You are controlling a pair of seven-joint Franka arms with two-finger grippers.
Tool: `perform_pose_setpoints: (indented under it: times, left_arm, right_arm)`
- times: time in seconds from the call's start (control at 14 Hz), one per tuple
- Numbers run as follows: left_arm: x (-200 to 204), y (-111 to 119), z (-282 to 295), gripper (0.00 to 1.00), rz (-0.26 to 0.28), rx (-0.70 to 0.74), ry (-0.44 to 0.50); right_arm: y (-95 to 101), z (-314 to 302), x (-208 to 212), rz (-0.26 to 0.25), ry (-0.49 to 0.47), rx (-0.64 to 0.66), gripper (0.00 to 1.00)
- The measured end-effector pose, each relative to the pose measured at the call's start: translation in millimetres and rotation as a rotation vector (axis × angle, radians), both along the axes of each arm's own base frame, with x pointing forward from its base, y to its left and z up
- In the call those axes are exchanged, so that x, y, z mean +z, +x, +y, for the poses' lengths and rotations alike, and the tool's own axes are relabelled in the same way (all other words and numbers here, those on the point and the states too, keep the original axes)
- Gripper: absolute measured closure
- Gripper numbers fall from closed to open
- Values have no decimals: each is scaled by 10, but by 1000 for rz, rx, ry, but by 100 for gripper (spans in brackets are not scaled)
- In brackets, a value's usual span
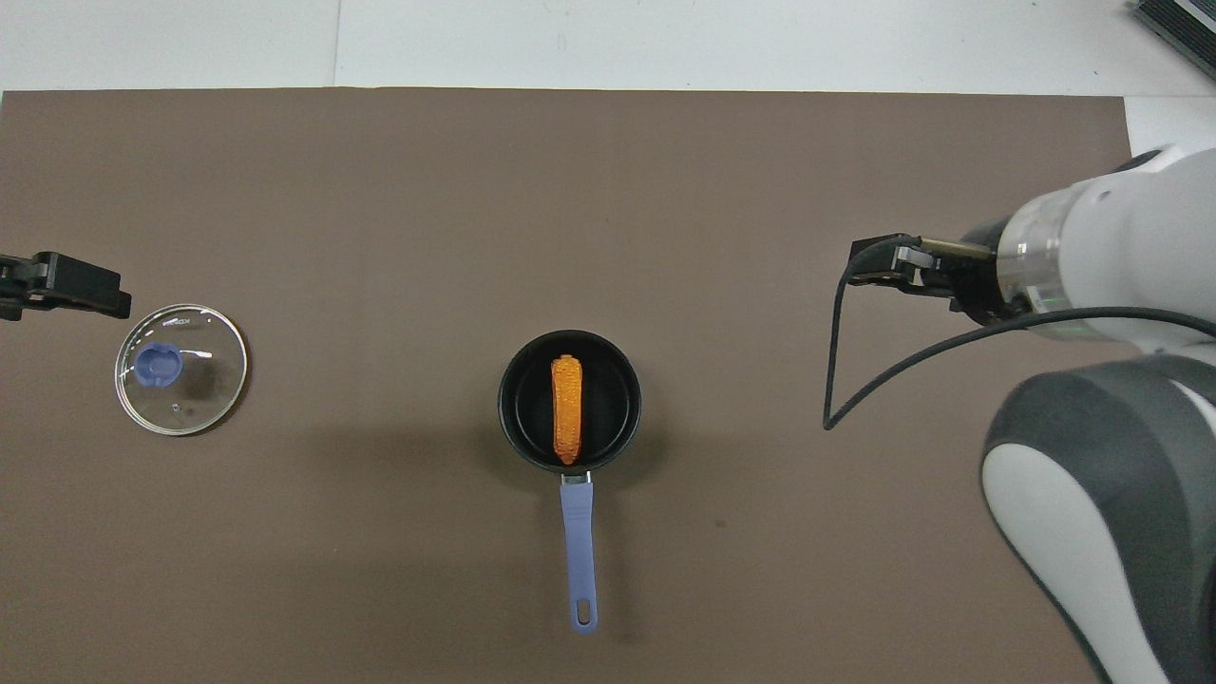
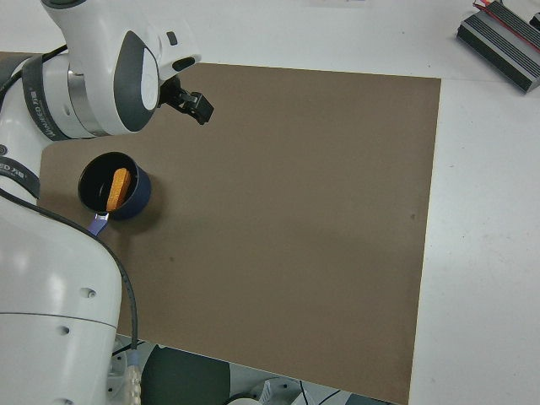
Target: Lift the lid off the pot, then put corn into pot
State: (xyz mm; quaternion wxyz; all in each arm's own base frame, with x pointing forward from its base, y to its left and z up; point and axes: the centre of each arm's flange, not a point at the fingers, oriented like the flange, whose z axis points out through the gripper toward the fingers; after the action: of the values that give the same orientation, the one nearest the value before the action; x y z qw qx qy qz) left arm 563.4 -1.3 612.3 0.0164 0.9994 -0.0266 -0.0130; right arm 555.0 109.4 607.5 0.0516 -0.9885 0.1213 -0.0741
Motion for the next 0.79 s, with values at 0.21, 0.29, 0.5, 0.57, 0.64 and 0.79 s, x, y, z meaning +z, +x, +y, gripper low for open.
perform_pose_setpoints:
  times: [0.21,0.29,0.5,0.57,0.64,0.79]
  left_arm:
    - [128,-112,3,0,62,-2,0]
    - [181,-128,3,0,64,-3,0]
    - [230,-132,-6,0,54,-5,0]
    - [229,-132,-9,0,54,-5,0]
    - [229,-132,-13,0,54,-6,-1]
    - [229,-132,-34,0,54,-10,-1]
  right_arm:
    - [5,-259,56,8,-32,36,0]
    - [6,-331,92,8,-44,54,0]
    - [-36,-483,312,19,-81,113,0]
    - [-53,-497,374,23,-90,127,0]
    - [-67,-504,419,25,-96,142,0]
    - [-73,-524,447,26,-101,178,0]
